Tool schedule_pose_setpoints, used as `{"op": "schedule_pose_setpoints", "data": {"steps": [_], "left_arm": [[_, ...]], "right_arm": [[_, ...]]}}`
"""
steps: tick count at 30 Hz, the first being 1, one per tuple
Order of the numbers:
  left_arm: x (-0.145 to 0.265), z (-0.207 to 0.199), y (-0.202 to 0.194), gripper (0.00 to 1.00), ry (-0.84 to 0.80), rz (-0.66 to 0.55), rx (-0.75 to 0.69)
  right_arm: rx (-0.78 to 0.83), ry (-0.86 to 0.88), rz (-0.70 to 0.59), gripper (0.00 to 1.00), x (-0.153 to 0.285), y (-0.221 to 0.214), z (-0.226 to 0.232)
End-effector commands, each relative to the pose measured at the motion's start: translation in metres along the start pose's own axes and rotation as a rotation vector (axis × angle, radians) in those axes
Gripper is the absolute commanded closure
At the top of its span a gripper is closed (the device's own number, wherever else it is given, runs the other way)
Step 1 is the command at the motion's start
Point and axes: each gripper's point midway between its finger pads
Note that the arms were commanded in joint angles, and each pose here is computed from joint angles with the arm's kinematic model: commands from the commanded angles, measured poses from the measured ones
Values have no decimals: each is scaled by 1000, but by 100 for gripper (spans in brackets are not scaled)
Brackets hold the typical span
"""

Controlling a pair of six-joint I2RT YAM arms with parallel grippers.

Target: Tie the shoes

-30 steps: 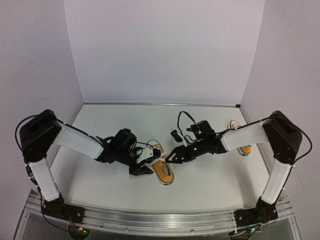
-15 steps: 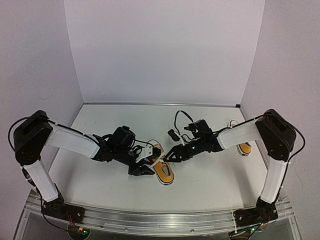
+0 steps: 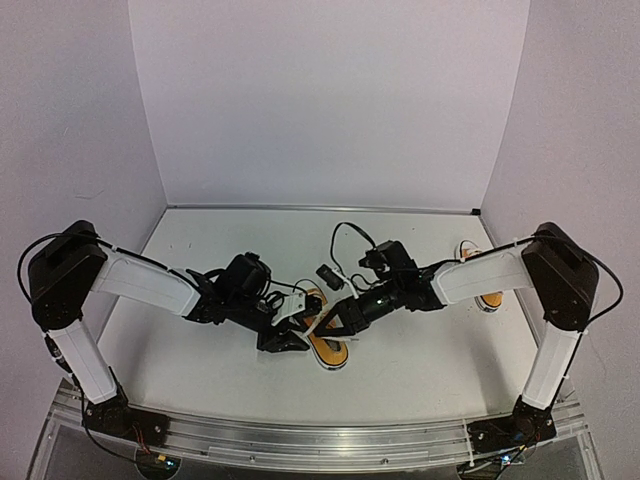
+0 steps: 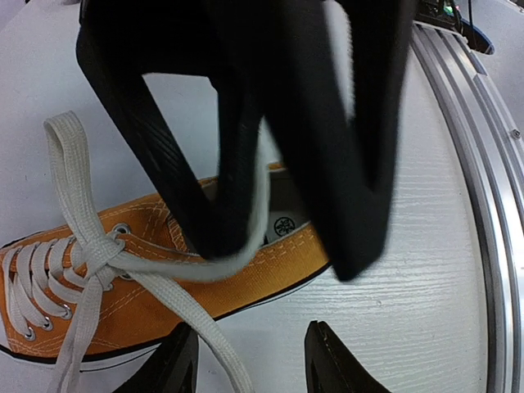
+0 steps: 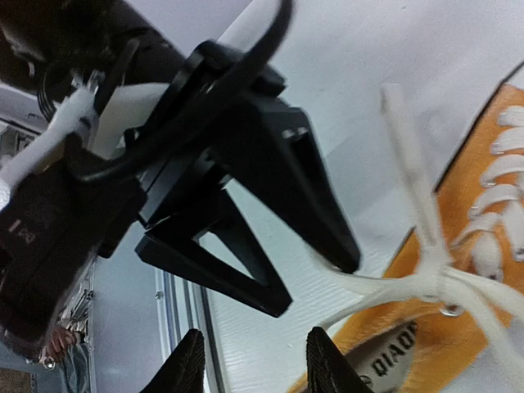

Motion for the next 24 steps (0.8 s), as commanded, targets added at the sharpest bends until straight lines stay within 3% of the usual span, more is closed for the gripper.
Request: {"op": "schedule_pose_setpoints", "data": {"steps": [1, 10, 17, 20, 24], "left_arm": [[0, -9, 9, 54, -26, -37, -5], [12, -24, 13, 54, -22, -62, -17], [14, -25, 13, 49, -10, -89, 4], [10, -21, 10, 47, 6, -75, 10], [5, -17, 7, 47, 12, -64, 12]], "right_arm": [[68, 92, 32, 61, -13, 3, 43], [105, 75, 6, 60, -3, 7, 66], [3, -154, -178, 54, 54, 27, 26], [-38, -250, -155, 52, 60, 17, 4], [-83, -254, -59, 50, 53, -11, -7]]}}
Point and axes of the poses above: each gripper's point midway between its finger pads, its own x axis back along the fingers, its own z axis along the line the jaws close on, y = z × x, and after that the axes turned 8 degrees about -x, right-handed
